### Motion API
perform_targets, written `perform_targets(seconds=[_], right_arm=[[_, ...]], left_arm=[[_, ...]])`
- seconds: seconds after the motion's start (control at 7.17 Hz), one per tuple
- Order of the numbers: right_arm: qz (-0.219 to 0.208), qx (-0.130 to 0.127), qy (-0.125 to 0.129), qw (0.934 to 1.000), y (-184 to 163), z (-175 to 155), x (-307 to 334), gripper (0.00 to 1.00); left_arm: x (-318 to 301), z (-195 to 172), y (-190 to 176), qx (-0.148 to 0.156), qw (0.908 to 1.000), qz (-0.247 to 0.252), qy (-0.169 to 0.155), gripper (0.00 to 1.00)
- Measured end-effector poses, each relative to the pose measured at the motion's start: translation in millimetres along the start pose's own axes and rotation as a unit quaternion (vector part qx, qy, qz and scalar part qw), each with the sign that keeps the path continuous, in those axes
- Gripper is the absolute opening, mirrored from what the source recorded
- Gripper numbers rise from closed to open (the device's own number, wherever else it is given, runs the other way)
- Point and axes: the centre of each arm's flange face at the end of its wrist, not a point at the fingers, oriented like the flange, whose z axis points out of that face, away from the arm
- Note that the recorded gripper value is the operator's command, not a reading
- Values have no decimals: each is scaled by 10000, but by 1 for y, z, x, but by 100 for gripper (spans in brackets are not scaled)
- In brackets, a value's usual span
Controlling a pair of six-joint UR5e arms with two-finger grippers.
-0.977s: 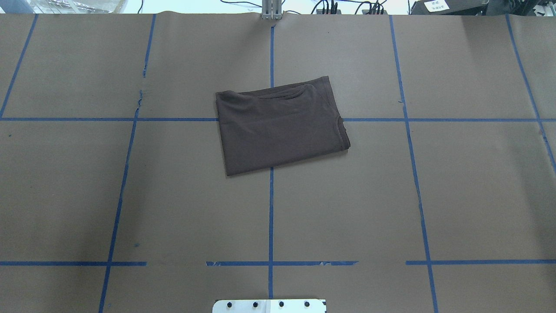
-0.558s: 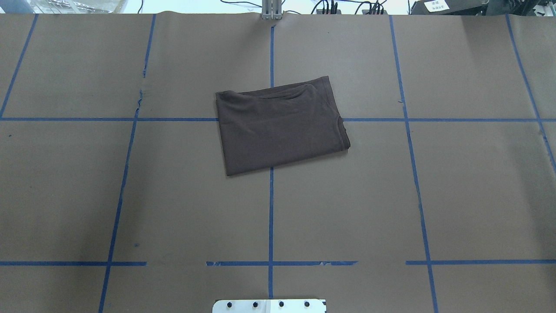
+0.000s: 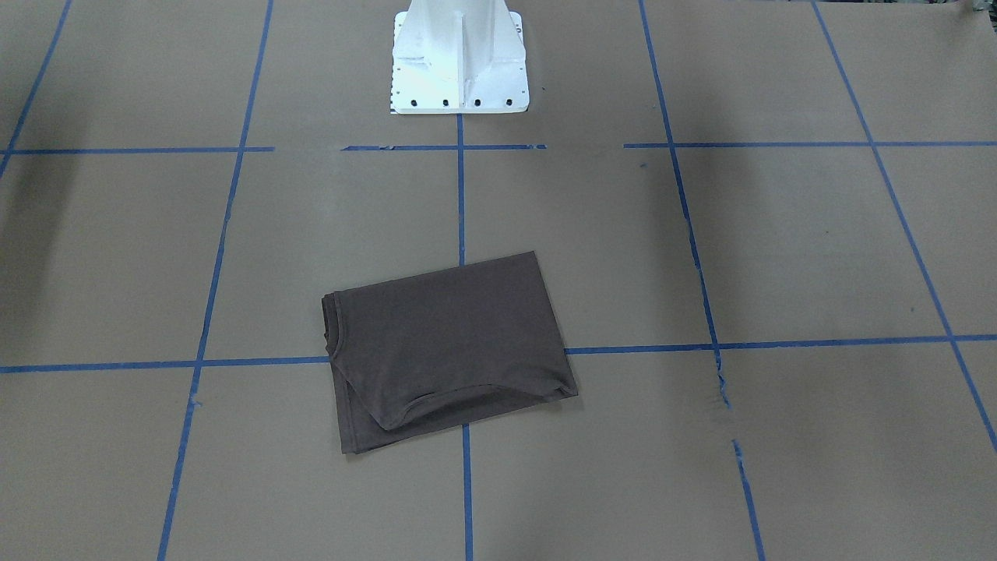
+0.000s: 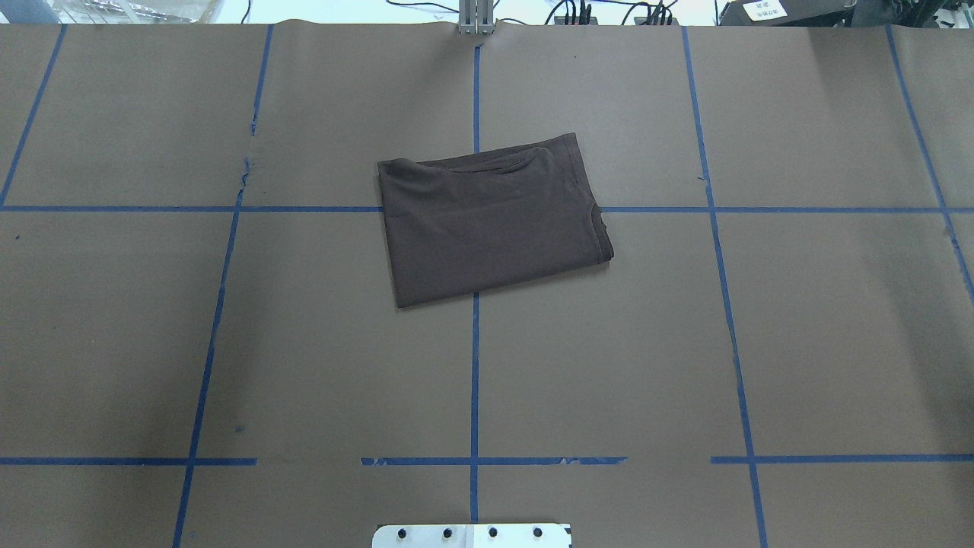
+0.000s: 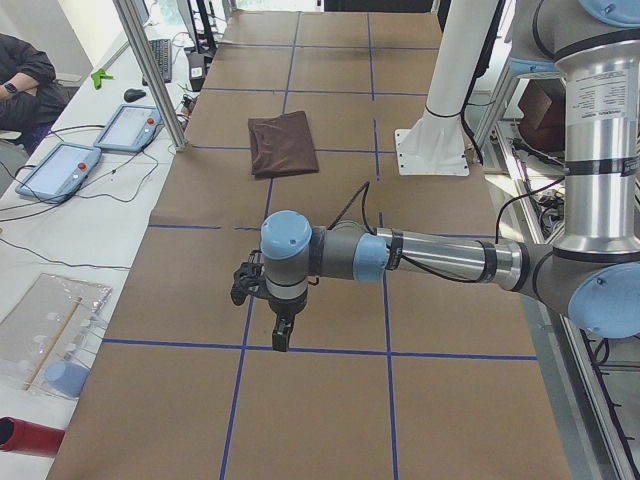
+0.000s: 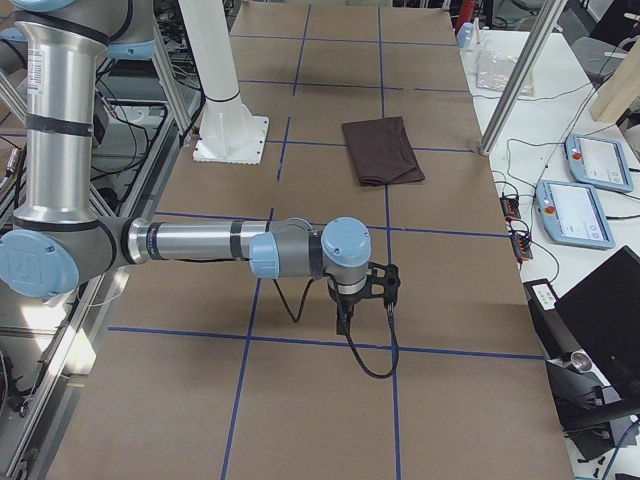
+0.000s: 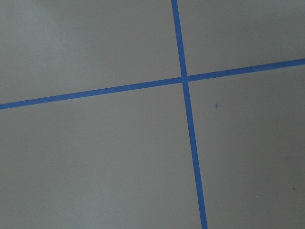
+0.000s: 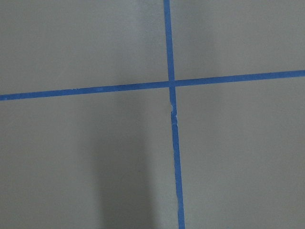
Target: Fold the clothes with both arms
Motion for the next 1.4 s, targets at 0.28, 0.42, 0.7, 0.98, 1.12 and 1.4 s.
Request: perform_targets(seconds=[0.28,0.42,0.7,0.98,1.12,1.4], right_arm=[[-35,-5,0,10000,0,0,-1,100],[-40,-5,1,10000,0,1,-1,100],[-17,-5,3,10000,0,1,-1,100],[-9,-5,2,10000,0,1,-1,100],[-8,-7,-1,10000,0,1,-1,100],[-23,-3,-11,10000,0,0,-1,100]], left_arm=[[1,-1,0,-3,10000,-20,10,100],[1,-1,0,-13,10000,-33,13,100],[1,-1,0,-31,10000,-65,20,100],[3,-1,1,-41,9992,-380,118,100],[5,-1,0,-31,9979,-606,204,100],[6,-1,0,-19,9969,-742,254,100]])
